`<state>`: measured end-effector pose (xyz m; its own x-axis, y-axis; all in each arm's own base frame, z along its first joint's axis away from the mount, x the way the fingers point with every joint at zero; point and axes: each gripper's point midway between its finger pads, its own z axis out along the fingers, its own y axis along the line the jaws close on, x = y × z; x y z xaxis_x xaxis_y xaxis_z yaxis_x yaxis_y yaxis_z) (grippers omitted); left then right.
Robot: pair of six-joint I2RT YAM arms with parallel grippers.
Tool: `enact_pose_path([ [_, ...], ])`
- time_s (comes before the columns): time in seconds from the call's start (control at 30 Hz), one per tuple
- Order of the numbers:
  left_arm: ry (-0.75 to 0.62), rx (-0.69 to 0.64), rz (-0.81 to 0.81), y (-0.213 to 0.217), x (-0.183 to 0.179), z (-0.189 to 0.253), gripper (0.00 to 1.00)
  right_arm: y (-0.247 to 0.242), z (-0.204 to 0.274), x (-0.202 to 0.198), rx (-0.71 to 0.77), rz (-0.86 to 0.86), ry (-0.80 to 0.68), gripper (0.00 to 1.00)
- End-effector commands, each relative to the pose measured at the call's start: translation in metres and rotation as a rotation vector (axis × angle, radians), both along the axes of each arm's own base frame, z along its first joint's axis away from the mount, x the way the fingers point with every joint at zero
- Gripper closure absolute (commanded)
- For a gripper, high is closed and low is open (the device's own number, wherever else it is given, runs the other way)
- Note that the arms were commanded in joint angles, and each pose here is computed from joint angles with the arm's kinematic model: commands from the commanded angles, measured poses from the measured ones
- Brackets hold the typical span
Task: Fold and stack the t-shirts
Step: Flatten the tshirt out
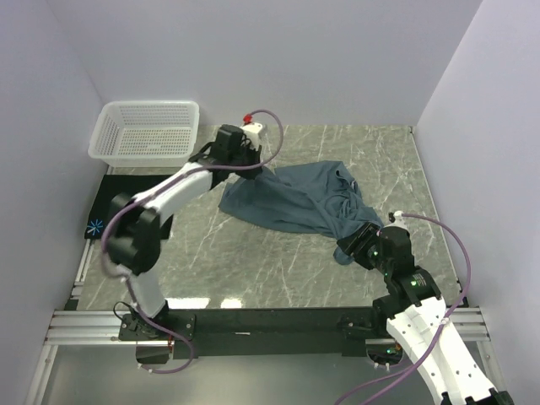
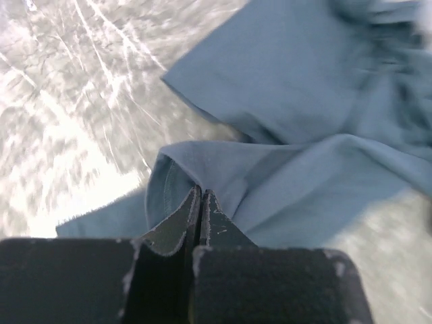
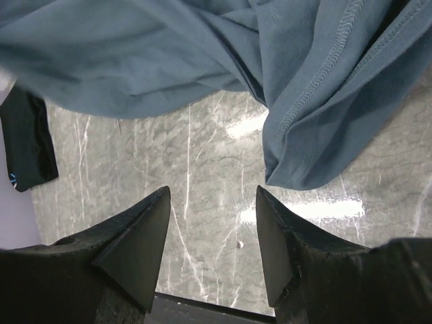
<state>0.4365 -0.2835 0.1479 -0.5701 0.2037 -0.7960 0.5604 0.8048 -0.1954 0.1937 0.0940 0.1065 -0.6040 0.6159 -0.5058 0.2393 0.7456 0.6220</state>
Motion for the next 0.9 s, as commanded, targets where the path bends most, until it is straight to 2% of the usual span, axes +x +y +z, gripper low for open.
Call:
enact_pose_path([
  [0.0, -0.010, -0.098, -0.033, -0.006, -0.045, 0.040, 0.99, 0.000, 0.018, 0.012, -0.001, -0.006, -0.072, 0.40],
  [0.1, 0.040, -0.129, -0.038, 0.004, -0.095, 0.036, 0.97, 0.000, 0.020, 0.014, -0.006, -0.005, -0.080, 0.40],
  [0.13, 0.036, -0.157, -0.034, 0.008, -0.112, 0.047, 0.97, 0.000, 0.021, 0.015, -0.008, -0.006, -0.082, 0.40],
  [0.17, 0.094, -0.136, -0.037, 0.014, -0.132, 0.025, 0.97, 0.000, 0.022, 0.016, -0.012, -0.001, -0.086, 0.40],
  [0.23, 0.136, -0.171, -0.051, 0.015, -0.171, 0.026, 0.96, -0.003, 0.025, 0.018, -0.024, -0.011, -0.091, 0.40],
  [0.27, 0.210, -0.151, -0.049, 0.022, -0.195, -0.002, 0.96, -0.003, 0.026, 0.018, -0.031, -0.010, -0.097, 0.40],
  [0.3, 0.257, -0.161, -0.061, 0.022, -0.215, -0.011, 0.95, -0.005, 0.028, 0.020, -0.037, -0.018, -0.101, 0.40],
  [0.33, 0.358, -0.181, -0.012, 0.033, -0.242, -0.031, 0.95, -0.007, 0.030, 0.021, -0.048, -0.027, -0.106, 0.40],
  [0.4, 0.468, -0.184, 0.063, 0.048, -0.267, -0.053, 0.96, -0.008, 0.032, 0.022, -0.053, -0.027, -0.112, 0.40],
  [0.47, 0.580, -0.163, 0.211, 0.075, -0.293, -0.078, 0.95, -0.013, 0.035, 0.026, -0.075, -0.052, -0.125, 0.40],
  [0.5, 0.599, -0.167, 0.273, 0.081, -0.298, -0.081, 0.96, -0.015, 0.038, 0.028, -0.079, -0.059, -0.132, 0.40],
  [0.57, 0.626, -0.256, 0.379, 0.087, -0.302, -0.071, 0.97, -0.016, 0.040, 0.033, -0.090, -0.072, -0.137, 0.40],
  [0.63, 0.609, -0.342, 0.468, 0.092, -0.297, -0.054, 0.94, -0.019, 0.042, 0.040, -0.105, -0.090, -0.136, 0.40],
  [0.67, 0.571, -0.327, 0.553, 0.106, -0.292, -0.055, 0.93, -0.020, 0.045, 0.044, -0.111, -0.104, -0.140, 0.39],
  [0.7, 0.563, -0.357, 0.599, 0.110, -0.290, -0.049, 0.80, -0.022, 0.049, 0.050, -0.123, -0.120, -0.140, 0.39],
  [0.77, 0.436, -0.403, 0.720, 0.132, -0.273, -0.029, 0.59, -0.024, 0.054, 0.058, -0.135, -0.137, -0.144, 0.39],
  [0.8, 0.419, -0.414, 0.761, 0.139, -0.271, -0.025, 0.34, -0.026, 0.058, 0.065, -0.153, -0.151, -0.137, 0.38],
  [0.87, 0.351, -0.455, 0.786, 0.147, -0.264, -0.007, 0.27, -0.029, 0.063, 0.074, -0.187, -0.160, -0.132, 0.37],
])
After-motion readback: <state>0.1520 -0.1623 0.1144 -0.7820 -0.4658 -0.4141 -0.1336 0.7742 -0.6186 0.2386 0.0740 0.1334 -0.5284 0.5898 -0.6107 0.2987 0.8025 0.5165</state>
